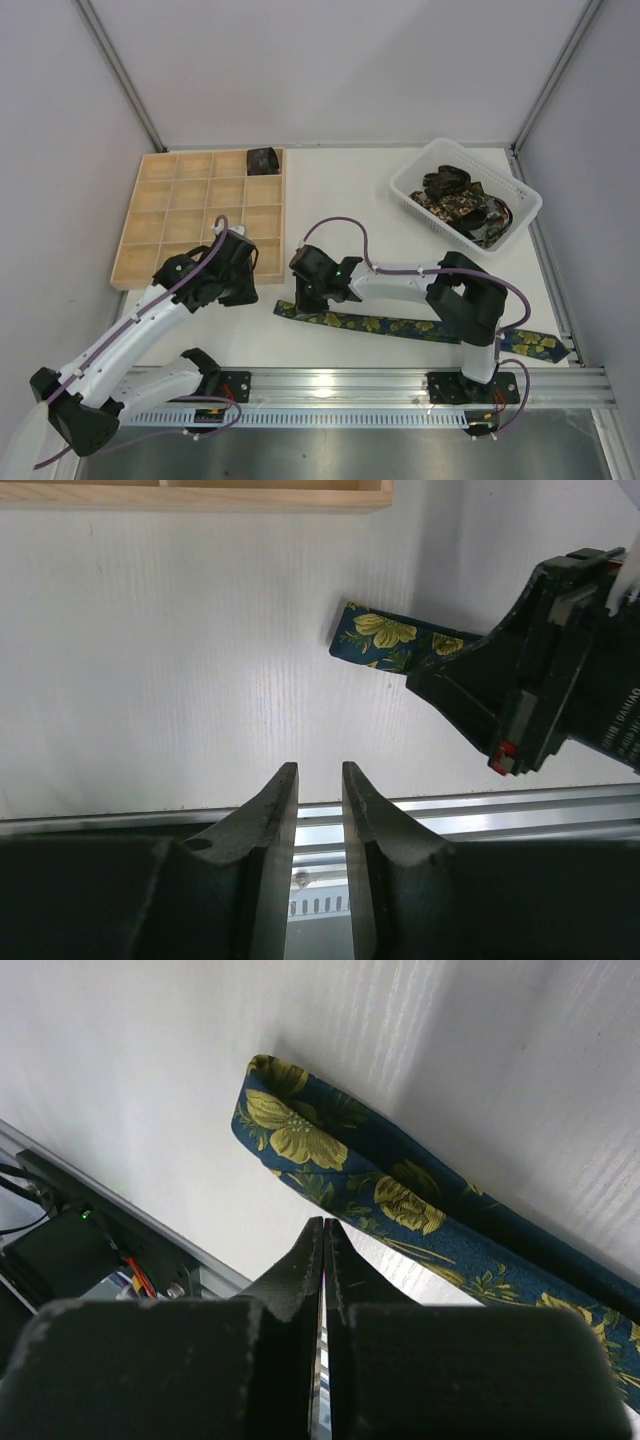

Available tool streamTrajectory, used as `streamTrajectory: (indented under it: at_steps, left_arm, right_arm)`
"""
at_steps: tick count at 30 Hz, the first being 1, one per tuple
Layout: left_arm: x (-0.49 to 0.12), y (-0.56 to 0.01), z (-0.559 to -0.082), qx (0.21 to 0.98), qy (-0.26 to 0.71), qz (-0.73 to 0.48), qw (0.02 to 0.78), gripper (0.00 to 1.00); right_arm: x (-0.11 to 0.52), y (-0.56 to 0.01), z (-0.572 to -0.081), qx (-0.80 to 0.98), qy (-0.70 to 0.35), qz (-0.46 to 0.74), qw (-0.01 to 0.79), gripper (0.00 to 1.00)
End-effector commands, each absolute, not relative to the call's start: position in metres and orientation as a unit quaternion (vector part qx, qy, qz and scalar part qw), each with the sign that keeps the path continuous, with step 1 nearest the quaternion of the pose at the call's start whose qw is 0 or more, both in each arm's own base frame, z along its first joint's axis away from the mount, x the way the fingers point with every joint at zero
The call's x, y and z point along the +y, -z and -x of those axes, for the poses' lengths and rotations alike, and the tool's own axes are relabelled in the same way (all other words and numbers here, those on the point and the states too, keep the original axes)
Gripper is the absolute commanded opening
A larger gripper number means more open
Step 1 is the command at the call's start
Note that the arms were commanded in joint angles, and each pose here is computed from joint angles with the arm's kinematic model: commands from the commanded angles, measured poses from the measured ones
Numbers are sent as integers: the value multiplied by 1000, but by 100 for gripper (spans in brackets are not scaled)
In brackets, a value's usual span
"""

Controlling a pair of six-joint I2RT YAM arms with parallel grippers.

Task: Roll the ties
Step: Roll the tie

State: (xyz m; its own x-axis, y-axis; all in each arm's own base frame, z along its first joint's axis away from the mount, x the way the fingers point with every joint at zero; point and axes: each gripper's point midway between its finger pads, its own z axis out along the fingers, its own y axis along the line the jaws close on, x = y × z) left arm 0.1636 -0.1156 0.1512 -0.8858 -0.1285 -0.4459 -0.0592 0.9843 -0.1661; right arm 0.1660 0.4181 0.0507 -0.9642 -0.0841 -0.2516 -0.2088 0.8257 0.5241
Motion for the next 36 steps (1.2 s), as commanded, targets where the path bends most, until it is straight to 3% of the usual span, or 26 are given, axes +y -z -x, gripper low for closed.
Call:
streamTrajectory:
  at_steps: [1,5,15,21,27,32,36]
  left_arm:
    - [-112,-161,-162,963,87,54,249,29]
    - [-117,-162,-158,961,109,47,251,30]
    - [-140,-147,-164,954,169,29,244,50]
    - [-148,-118,-176,959,187,13,211,49]
    - [-153,-85,-163,975,183,5,127,51]
    - [-144,-73,-161,976,167,26,136,51]
    - [-137,-61,-161,984,133,35,113,45]
  right_arm:
    - [432,-56,-180,945,-289,61,144,0]
    - [433,-47,-183,946,-282,59,148,0]
    - [443,-22,-152,947,-298,82,92,0]
    - [440,-36,-143,938,-322,91,88,0]
    - [432,-49,-134,933,-337,102,71,0]
    - [426,-71,-134,924,-358,115,76,0]
    - [423,-98,-140,914,-376,116,95,0]
